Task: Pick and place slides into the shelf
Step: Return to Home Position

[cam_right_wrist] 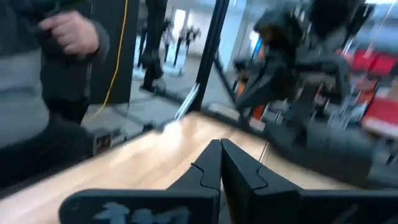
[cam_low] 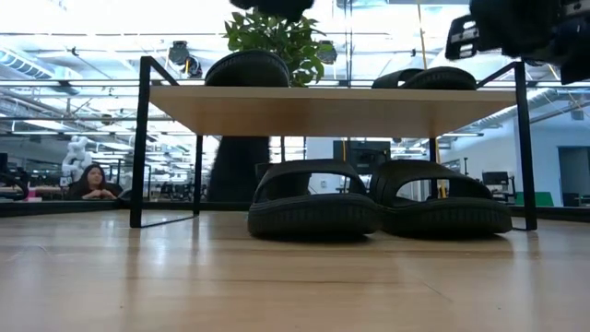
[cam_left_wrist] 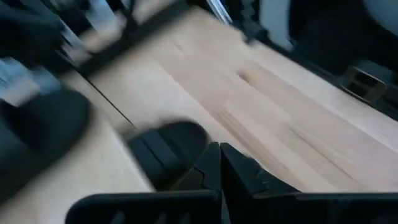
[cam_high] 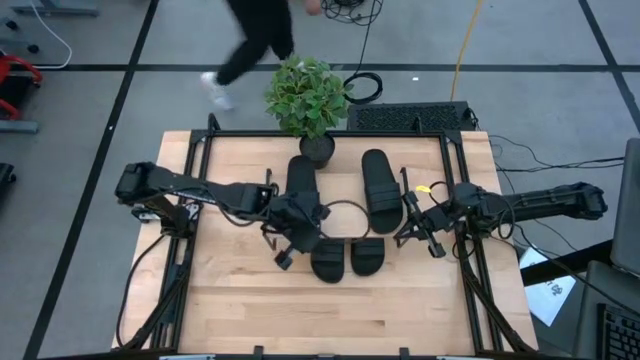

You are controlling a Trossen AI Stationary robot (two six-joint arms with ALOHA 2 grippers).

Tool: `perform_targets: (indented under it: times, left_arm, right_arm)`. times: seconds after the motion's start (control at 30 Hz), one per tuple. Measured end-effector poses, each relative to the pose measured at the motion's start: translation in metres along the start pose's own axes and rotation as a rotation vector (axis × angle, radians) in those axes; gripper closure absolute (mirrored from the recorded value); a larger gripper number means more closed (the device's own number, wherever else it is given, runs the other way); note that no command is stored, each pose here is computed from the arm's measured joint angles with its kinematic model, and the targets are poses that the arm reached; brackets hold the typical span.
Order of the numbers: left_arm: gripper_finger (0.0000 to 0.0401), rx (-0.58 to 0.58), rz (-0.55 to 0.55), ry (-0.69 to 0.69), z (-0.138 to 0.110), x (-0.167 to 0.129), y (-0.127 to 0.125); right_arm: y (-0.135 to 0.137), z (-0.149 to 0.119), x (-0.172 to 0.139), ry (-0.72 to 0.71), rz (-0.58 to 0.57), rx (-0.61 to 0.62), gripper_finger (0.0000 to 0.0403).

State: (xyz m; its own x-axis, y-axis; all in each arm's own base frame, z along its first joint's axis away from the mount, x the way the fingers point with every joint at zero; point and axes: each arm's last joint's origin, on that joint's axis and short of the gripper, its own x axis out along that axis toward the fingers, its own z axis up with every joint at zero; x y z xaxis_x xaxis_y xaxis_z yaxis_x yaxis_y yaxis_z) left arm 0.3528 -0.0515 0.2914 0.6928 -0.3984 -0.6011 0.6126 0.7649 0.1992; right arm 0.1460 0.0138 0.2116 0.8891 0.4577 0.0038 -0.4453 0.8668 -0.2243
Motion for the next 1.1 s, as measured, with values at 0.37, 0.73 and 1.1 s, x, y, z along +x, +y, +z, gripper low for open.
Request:
perform_targets:
  times: [0.37, 0.73, 1.1]
  left_arm:
    - [0.0401, 0.253, 0.291, -0.138, 0.029, -0.092, -0.001]
    - [0.0401, 0.136, 0.447, -0.465, -0.053, -0.138, -0.076]
    - [0.0401, 0.017, 0.621, -0.358, -0.107, -0.11, -0.137]
  right_arm:
    - [-0.006, 0.006, 0.001, -0.081, -0.126, 0.03, 0.0403]
    - [-0.009, 0.008, -0.009, -0.086, -0.125, 0.049, 0.0403]
    - [0.005, 0.021, -0.035, -0.161, -0.088, 0.18, 0.0403]
